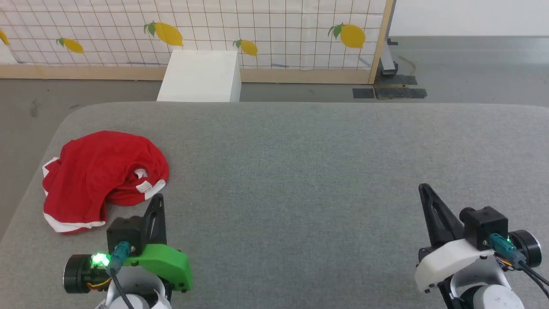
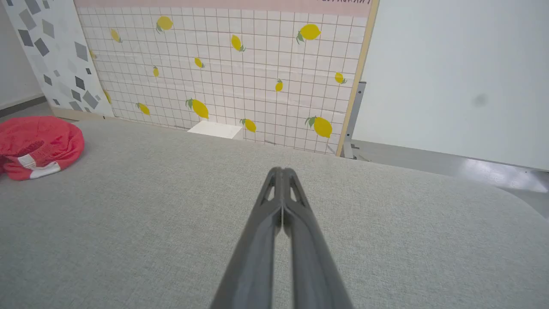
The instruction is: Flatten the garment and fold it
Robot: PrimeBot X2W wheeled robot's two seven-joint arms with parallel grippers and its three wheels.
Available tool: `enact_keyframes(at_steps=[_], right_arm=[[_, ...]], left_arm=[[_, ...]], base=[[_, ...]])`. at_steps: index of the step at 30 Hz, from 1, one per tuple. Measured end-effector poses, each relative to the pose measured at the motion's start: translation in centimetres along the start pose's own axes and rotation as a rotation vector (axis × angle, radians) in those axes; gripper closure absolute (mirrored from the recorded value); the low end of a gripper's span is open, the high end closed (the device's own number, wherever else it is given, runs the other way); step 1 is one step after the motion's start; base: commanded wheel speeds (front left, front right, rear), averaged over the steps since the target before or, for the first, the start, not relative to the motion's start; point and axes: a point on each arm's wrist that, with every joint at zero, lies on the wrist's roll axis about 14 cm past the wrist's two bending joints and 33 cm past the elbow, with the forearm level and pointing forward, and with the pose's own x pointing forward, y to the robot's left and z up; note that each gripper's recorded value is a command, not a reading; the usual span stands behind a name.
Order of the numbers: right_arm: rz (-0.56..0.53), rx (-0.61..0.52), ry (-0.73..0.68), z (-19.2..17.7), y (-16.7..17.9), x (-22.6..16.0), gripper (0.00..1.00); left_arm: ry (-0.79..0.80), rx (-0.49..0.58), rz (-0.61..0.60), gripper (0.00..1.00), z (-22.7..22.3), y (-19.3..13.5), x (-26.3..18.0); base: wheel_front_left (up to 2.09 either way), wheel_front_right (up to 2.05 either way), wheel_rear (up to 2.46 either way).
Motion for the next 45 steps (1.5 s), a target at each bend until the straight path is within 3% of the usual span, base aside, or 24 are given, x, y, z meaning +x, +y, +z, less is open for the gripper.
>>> enact_keyframes(at_steps=[28,29,45], right_arm=[[0.0,0.0,0.0,0.0,0.0,0.0,1.0],[0.0,0.0,0.0,0.0,0.0,0.0,0.0],[-0.014,0.022,-0.011,-0.15,-0.48,-0.01,0.0]], left_arm=[[0.0,0.0,0.0,1.0,0.0,-0.01,0.0],[0.0,0.0,0.0,0.0,0.0,-0.01,0.0],[-0.009,-0.025,-0.009,0.0,-0.19,-0.35,-0.09]], base=[[0.0,0.0,0.0],[0.0,0.0,0.0],[0.0,0.0,0.0]])
